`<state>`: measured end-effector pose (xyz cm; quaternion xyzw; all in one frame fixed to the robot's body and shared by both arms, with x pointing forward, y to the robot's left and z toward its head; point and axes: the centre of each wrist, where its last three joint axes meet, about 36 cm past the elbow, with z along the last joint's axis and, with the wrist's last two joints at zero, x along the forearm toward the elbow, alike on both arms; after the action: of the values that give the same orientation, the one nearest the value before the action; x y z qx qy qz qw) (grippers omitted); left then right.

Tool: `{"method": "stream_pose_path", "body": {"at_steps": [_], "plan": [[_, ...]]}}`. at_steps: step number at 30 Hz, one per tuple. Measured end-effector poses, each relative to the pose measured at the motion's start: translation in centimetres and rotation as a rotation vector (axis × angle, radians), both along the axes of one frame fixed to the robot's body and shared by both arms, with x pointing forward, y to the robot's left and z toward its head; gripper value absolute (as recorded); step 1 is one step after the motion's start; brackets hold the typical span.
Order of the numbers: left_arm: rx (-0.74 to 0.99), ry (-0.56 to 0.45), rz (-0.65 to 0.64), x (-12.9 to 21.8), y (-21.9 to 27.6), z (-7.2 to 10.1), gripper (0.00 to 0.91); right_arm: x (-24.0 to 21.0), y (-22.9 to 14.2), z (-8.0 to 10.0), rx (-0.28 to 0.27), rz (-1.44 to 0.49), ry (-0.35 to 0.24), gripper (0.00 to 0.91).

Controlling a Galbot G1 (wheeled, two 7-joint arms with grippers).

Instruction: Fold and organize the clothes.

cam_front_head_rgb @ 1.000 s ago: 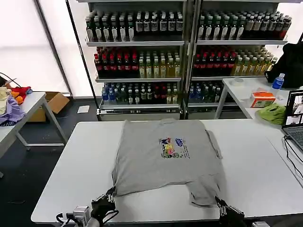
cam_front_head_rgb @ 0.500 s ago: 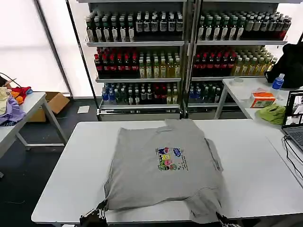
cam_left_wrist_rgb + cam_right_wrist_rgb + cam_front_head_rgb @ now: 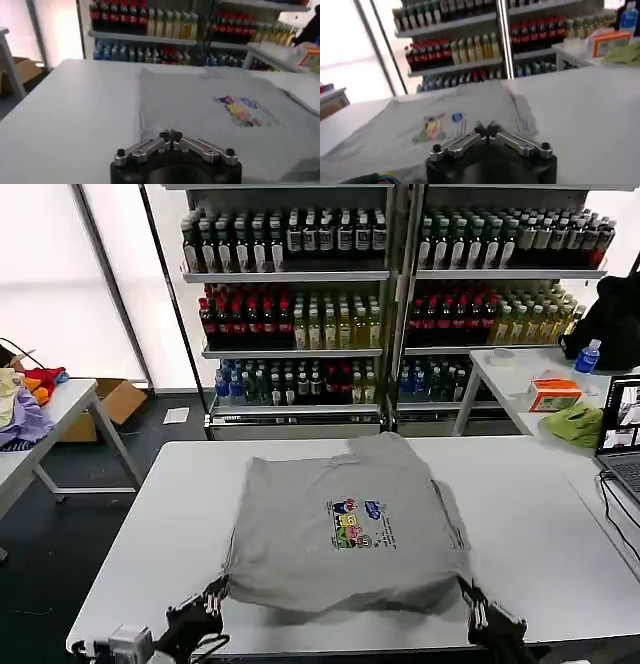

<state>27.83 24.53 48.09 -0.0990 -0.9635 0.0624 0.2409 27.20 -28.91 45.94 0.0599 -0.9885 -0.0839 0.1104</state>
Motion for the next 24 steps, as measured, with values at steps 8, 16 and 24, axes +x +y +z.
{"method": "stream_pose_path", "body": {"at_steps": [8,16,24], "plan": [[-0.05,-0.045,-0.004,6.6,0.9,-1.6,0.01,7.1,-0.2,-2.0,-0.036,0.017,-0.023,0.0],[-0.055,-0.042,0.066,12.2,2.2,-4.1,0.907,12.3,0.2,-4.7,-0.065,0.031,0.036,0.907],[-0.028,-0.022,0.144,13.9,3.9,-5.4,0.907,13.0,-0.2,-4.5,-0.109,0.031,0.085,0.907]]}}
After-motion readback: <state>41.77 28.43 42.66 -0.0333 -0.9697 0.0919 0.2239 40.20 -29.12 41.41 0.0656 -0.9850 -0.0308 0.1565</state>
